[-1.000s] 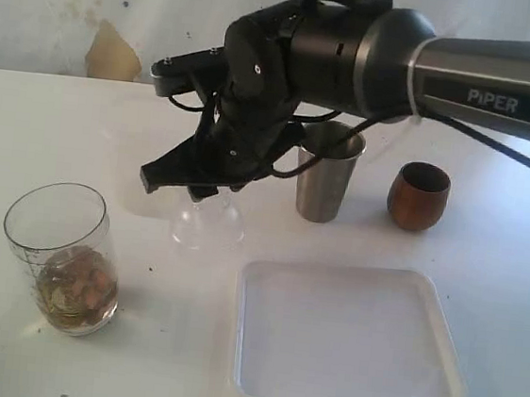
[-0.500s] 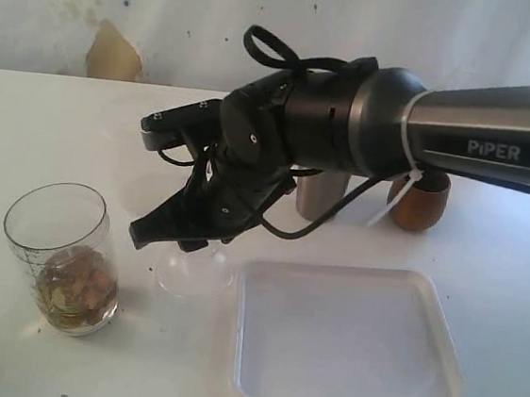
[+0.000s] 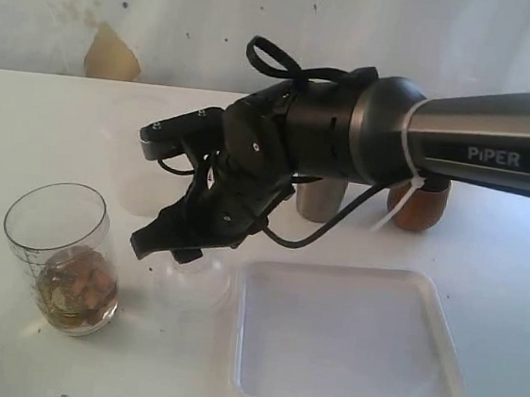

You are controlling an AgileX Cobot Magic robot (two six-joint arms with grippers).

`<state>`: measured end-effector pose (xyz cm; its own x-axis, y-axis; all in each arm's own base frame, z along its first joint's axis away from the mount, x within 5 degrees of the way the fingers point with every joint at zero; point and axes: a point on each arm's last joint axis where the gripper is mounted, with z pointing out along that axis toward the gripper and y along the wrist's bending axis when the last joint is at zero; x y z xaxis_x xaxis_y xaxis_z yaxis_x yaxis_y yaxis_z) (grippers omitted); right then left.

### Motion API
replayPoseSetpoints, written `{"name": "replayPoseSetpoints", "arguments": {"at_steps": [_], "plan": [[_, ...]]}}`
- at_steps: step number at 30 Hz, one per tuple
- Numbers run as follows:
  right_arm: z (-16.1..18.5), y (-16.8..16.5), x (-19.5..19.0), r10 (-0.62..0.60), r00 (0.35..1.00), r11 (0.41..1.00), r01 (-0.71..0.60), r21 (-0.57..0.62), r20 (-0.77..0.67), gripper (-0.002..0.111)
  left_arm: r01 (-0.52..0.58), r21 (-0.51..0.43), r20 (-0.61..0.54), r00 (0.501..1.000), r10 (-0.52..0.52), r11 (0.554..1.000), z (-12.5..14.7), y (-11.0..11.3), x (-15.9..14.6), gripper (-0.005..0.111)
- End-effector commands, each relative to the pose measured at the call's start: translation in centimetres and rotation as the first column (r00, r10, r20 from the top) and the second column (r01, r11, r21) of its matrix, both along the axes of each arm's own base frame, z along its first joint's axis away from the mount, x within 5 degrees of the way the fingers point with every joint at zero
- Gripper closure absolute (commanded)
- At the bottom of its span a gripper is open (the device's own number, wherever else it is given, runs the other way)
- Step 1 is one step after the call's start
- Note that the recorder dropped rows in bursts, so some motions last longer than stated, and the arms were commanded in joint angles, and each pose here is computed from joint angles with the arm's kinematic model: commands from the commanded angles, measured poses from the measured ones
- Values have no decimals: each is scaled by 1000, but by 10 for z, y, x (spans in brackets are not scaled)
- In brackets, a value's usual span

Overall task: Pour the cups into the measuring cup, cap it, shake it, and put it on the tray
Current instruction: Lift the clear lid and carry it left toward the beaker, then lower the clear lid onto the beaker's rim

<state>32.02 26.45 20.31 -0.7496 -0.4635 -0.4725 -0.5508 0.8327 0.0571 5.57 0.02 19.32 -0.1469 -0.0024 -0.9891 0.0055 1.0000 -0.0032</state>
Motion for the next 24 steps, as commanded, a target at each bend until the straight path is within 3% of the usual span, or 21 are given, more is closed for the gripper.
{"name": "replayPoseSetpoints", "arguments": {"at_steps": [1,12,16,24], "plan": [[3,-2,-3,9,1000,1000,-9,-14,-16,50,1,-1,2,1000,-1,1000,-1,0,0,107],[37,3,0,-3,996,999,0,-32,-90,50,1,-1,2,1000,-1,1000,-1,0,0,107],[22,15,7,-13,983,999,6,-36,-184,50,1,-1,2,1000,-1,1000,-1,0,0,107],[7,22,23,-19,984,996,3,-86,-176,50,1,-1,2,1000,-1,1000,-1,0,0,107]]}}
